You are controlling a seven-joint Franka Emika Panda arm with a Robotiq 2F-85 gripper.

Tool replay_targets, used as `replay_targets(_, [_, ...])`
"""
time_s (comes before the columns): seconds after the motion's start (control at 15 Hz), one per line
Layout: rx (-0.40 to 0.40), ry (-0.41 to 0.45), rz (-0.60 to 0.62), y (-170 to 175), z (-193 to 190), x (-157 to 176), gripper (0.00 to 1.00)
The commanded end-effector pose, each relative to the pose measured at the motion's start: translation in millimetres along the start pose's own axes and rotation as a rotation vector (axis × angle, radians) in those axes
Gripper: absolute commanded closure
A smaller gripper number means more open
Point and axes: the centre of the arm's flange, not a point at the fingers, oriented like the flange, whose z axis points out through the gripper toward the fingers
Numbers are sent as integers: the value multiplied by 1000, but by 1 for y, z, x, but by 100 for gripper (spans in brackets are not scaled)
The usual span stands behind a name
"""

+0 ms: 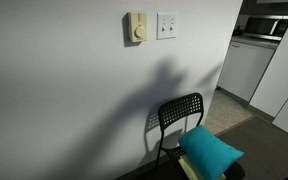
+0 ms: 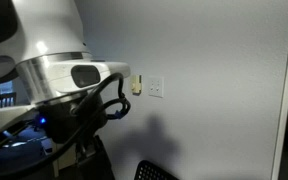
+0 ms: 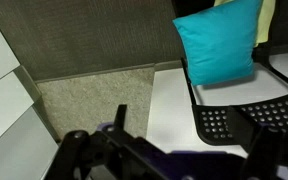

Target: Turn the right light switch on

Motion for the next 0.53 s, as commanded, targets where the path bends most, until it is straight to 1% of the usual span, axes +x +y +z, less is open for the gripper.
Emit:
replay_targets(0.0, [0,0,0,0,0,0,0])
replay_targets(0.33, [0,0,0,0,0,0,0])
replay_targets(0.47, [4,3,-34,0,1,1,0])
